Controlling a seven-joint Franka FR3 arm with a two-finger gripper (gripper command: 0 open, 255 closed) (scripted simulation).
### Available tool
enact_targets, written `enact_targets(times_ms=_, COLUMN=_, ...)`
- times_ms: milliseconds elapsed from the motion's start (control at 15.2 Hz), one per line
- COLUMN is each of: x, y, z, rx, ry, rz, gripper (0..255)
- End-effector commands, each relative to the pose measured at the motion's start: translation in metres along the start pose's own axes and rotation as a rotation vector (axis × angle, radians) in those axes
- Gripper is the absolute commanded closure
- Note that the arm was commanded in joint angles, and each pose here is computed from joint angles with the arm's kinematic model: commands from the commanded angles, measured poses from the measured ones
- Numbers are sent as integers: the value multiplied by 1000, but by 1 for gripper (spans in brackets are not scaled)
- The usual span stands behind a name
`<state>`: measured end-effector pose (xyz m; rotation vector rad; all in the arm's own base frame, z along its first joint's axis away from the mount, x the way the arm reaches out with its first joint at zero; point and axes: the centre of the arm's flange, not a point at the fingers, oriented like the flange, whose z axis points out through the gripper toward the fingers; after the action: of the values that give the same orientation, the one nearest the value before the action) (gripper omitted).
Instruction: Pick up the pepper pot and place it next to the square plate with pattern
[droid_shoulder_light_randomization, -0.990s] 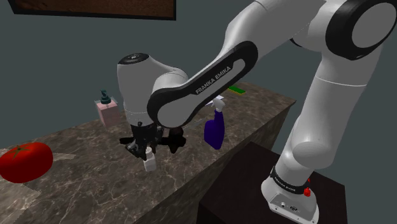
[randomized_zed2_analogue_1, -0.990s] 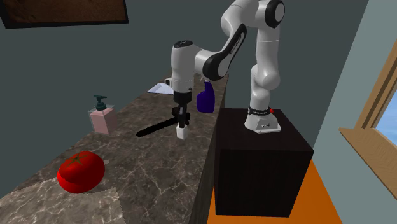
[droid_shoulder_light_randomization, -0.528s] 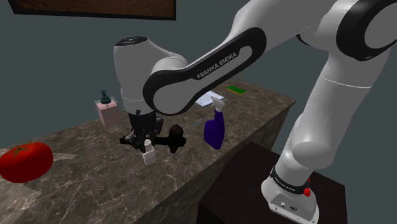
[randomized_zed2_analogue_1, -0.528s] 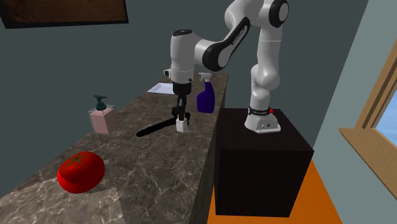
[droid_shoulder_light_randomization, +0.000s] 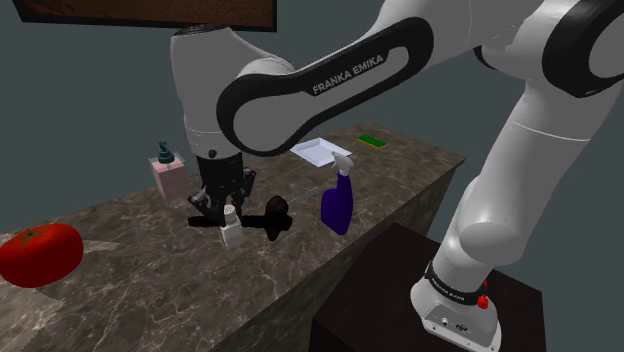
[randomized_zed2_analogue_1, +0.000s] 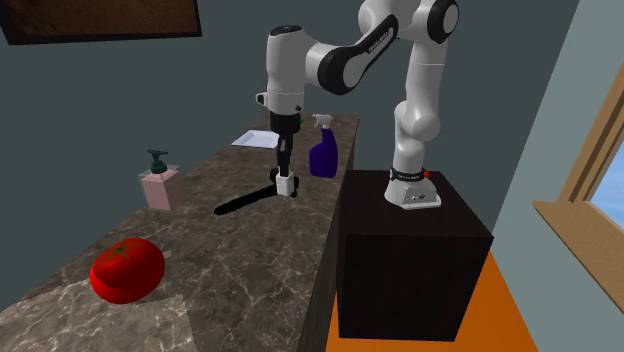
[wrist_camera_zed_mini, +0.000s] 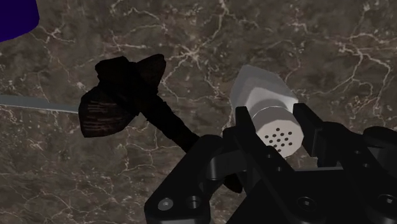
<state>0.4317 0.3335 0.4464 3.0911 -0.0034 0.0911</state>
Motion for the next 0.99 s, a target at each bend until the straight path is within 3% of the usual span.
enact_targets(times_ms=0, x=0, y=1, z=-10, rx=0, ry=0, rz=0, gripper=255)
enact_targets(times_ms=924, x=4, y=18, z=-74, rx=0, ry=0, rz=0, gripper=255)
